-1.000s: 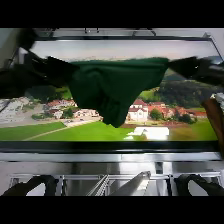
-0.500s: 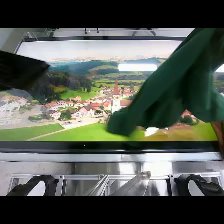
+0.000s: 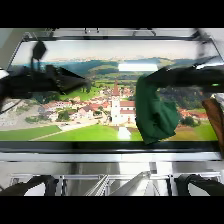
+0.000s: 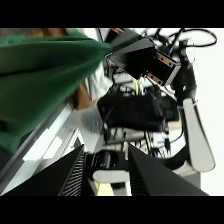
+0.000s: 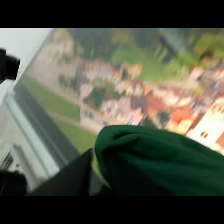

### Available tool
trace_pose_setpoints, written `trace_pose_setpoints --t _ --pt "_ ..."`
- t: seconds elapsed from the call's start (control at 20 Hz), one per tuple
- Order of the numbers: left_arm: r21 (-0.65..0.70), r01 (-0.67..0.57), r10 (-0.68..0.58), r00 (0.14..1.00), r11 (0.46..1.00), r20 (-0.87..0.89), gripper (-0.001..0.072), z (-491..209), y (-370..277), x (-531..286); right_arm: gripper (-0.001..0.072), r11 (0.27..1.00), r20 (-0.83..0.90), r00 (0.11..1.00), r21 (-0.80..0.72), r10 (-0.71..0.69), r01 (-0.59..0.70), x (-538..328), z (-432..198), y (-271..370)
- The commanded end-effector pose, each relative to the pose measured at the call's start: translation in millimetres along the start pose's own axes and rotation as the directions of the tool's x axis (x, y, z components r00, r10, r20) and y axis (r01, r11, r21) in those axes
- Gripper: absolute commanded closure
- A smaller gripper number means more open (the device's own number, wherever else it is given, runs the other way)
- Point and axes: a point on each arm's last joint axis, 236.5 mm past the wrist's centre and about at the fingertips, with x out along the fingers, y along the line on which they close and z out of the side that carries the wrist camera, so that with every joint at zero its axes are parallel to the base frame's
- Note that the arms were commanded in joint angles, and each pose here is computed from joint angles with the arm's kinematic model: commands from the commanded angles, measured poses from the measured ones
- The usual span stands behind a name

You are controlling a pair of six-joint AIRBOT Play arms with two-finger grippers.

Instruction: Fold the shirts.

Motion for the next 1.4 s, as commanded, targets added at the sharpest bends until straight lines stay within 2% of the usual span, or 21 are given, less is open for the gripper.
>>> trace_pose_setpoints --t 0.0,0.2,0.25,0.3,0.35,0.4,0.45,0.5,0.7,0.85,1.0,1.15,1.3,1.35 --pt "-0.068 0.002 -0.009 0.994 0.998 -0.106 0.0408 -15.3 48.6 37.1 0.042 0.995 -0.202 0.977 0.089 0.07 -0.053 64.6 -59.9 -16.6" --pt "-0.176 0.008 -0.036 0.987 0.984 -0.156 0.0408 -24.5 83.8 45.0 0.0427 0.994 -0.226 0.974 0.109 0.016 0.009 24.1 -61.3 -41.1" --pt "-0.193 0.016 -0.05 0.984 0.981 -0.174 0.0408 -28.8 86.3 46.4 0.0476 0.992 -0.23 0.972 0.114 -0.035 0.062 3.0 -61.5 -54.9" --pt "-0.195 0.022 -0.06 0.979 0.981 -0.192 0.0408 -33.7 87.6 50.0 0.0488 0.981 -0.235 0.965 0.125 -0.114 0.146 -23.0 -63.1 -74.7" --pt "-0.192 0.024 -0.064 0.976 0.981 -0.207 0.0408 -37.8 89.2 54.2 0.0485 0.96 -0.236 0.95 0.138 -0.205 0.242 -49.5 -65.7 -96.6" --pt "-0.187 0.025 -0.067 0.973 0.982 -0.219 0.0384 -41.4 89.7 58.8 0.0441 0.926 -0.235 0.926 0.168 -0.297 0.339 -78.8 -71.2 -119.7" --pt "-0.182 0.02 -0.063 0.971 0.983 -0.23 0.0127 -45.0 90.6 65.1 0.0298 0.887 -0.232 0.902 0.211 -0.364 0.411 -104.3 -78.6 -138.8" --pt "-0.173 -0.007 -0.035 0.971 0.985 -0.237 -0.001 -47.8 95.9 71.6 0.024 0.843 -0.228 0.88 0.265 -0.417 0.469 -126.9 -87.9 -157.0" --pt "-0.11 -0.199 0.165 0.951 0.974 -0.262 -0.0009 -58.6 137.9 90.1 0.0238 0.652 -0.186 0.825 0.531 -0.533 0.541 -176.2 -135.2 -227.4" --pt "-0.063 -0.28 0.249 0.92 0.958 -0.304 0.0008 -75.2 152.3 105.7 0.0243 0.578 -0.245 0.848 0.64 -0.471 0.506 -169.5 -180.4 -245.0" --pt "-0.018 -0.316 0.296 0.905 0.949 -0.307 0.0009 -86.7 157.0 130.9 0.0243 0.561 -0.281 0.874 0.68 -0.396 0.472 -146.7 -199.5 -250.1" --pt "0.026 -0.351 0.343 0.895 0.936 -0.286 0.0009 -94.6 165.3 156.8 0.0244 0.594 -0.267 0.911 0.694 -0.313 0.407 -114.9 -197.9 -247.5" --pt "-0.022 -0.353 0.326 0.885 0.935 -0.334 0.0009 -118.4 180.3 178.5 0.0252 0.636 -0.228 0.944 0.698 -0.239 0.33 -84.8 -187.6 -239.3" --pt "-0.049 -0.352 0.315 0.885 0.935 -0.342 0.0009 -123.4 185.1 183.6 0.0361 0.642 -0.225 0.947 0.697 -0.229 0.321 -79.8 -185.5 -236.6"
